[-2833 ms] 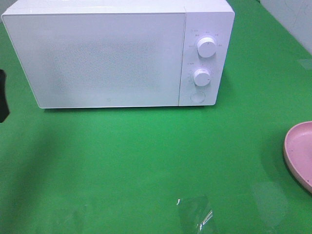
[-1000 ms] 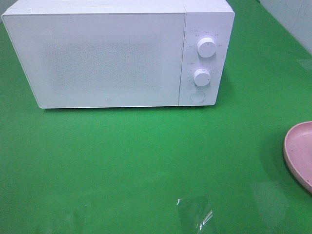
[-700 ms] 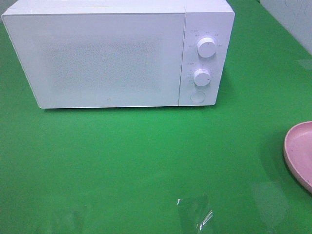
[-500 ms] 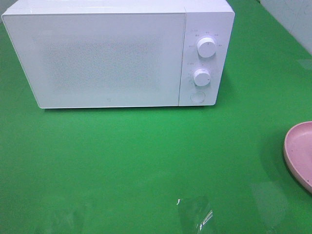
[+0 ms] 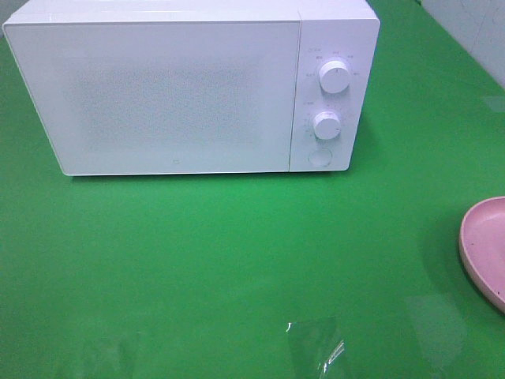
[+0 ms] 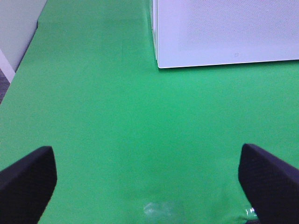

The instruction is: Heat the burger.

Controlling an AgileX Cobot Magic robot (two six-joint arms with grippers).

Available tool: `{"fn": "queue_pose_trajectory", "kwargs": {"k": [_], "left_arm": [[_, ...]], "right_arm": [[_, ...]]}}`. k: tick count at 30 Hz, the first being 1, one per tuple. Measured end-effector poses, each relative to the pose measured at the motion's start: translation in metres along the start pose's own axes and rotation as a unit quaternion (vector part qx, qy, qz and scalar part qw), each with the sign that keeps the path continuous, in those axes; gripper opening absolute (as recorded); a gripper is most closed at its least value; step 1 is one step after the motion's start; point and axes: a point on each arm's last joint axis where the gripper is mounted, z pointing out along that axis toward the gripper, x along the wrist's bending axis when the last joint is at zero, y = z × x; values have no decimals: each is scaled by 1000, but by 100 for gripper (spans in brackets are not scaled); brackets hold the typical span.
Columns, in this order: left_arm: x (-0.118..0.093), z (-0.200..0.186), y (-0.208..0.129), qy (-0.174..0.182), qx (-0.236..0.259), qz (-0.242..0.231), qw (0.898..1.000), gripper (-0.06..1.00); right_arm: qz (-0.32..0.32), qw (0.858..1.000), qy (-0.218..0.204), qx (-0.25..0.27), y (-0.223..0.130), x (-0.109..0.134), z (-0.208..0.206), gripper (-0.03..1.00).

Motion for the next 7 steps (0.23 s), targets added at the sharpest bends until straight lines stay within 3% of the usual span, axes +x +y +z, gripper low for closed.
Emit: {"fn": "queue_pose_trajectory", "kwargs": {"k": [7], "left_arm": [[0,0,0,0,0,0,1000,98]], "right_arm": [[0,1000,0,0,0,0,0,73]]}}
